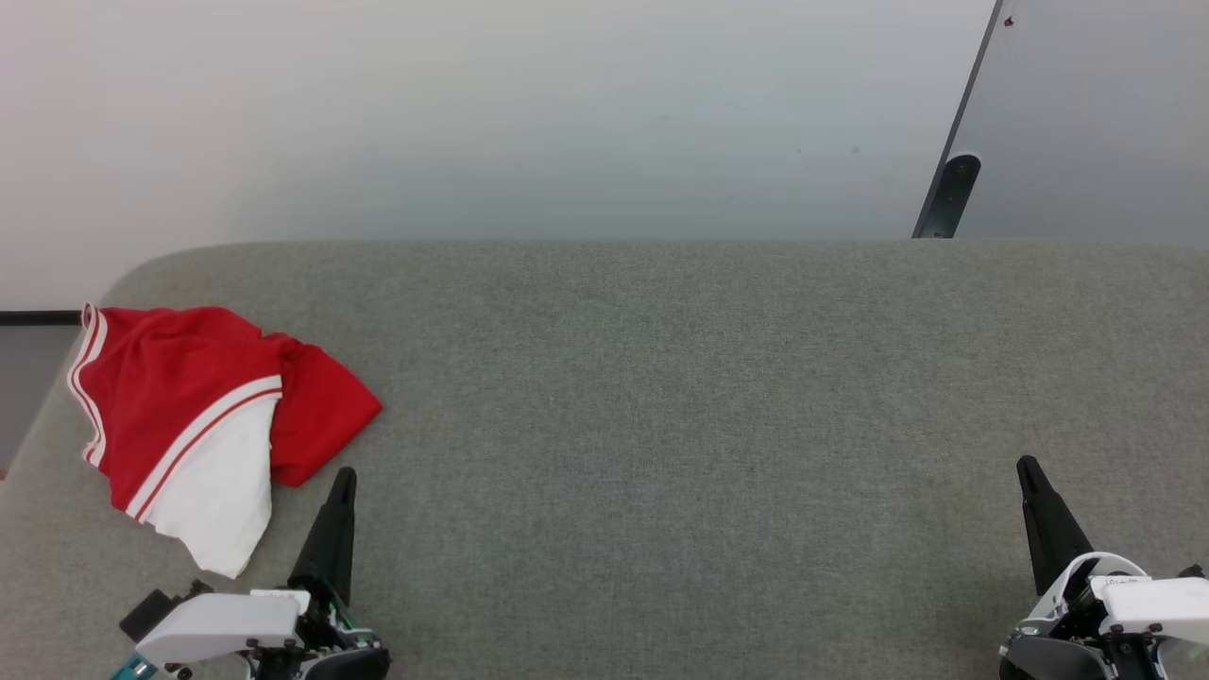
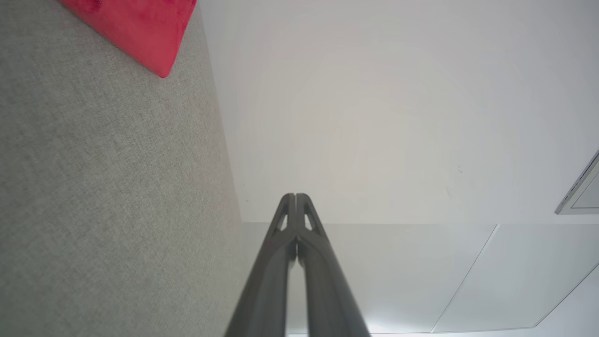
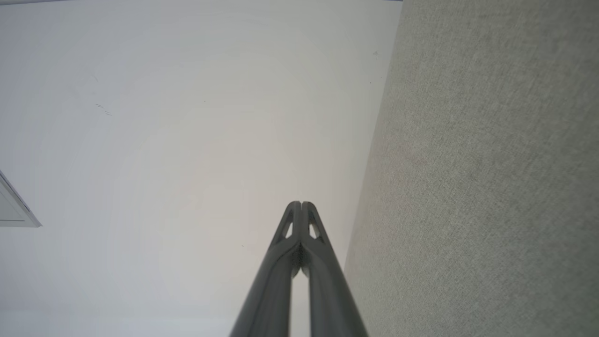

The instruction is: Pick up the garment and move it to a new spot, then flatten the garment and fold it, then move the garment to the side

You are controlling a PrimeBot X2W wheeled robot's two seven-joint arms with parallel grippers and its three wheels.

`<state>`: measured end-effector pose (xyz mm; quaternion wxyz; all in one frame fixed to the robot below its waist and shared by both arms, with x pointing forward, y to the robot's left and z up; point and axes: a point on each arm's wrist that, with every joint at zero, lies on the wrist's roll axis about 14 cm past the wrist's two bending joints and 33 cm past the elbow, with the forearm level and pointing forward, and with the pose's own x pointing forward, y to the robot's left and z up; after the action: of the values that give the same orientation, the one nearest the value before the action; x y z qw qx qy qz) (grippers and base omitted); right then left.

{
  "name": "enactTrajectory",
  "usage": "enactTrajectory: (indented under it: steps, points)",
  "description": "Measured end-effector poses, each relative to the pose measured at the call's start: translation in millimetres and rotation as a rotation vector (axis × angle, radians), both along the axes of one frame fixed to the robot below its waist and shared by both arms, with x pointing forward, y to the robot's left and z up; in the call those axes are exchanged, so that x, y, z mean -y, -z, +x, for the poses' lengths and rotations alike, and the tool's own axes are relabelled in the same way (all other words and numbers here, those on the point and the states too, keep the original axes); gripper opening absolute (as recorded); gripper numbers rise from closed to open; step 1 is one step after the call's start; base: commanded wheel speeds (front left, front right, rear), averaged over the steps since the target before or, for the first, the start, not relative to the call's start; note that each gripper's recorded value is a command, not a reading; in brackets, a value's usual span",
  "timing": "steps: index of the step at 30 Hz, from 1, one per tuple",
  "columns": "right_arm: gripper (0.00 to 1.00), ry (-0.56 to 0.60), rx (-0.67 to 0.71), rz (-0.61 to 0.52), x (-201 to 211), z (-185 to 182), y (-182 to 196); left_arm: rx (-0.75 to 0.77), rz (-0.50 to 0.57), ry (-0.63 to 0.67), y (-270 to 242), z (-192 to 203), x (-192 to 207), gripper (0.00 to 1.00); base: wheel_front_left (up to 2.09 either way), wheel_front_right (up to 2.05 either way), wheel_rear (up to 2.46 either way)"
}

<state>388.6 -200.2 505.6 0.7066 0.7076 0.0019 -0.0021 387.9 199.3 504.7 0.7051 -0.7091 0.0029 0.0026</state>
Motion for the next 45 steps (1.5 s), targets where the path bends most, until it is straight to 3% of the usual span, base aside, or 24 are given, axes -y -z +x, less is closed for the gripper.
enactTrajectory:
  steps: [8,9,15,27,45]
  points:
    - [0.00,0.000,0.000,0.000,0,0,0,0.000,0.000,0.000,0,0,0,0.00,0.00,0.00,0.00]
    - [1.00,0.000,0.000,0.000,0,0,0,0.000,0.000,0.000,0,0,0,1.00,0.00,0.00,0.00]
    - [1.00,0.008,-0.093,0.008,1,-14,31,-0.098,-0.016,-0.005,33,-16,2,1.00,0.00,0.00,0.00]
    - [1.00,0.021,-0.088,-0.058,1,-11,28,-0.082,0.058,-0.047,27,-15,-7,1.00,0.00,0.00,0.00]
    - [1.00,-0.030,-0.069,-0.376,-2,0,20,-0.104,0.415,-0.059,26,-14,-17,1.00,0.00,0.00,0.00]
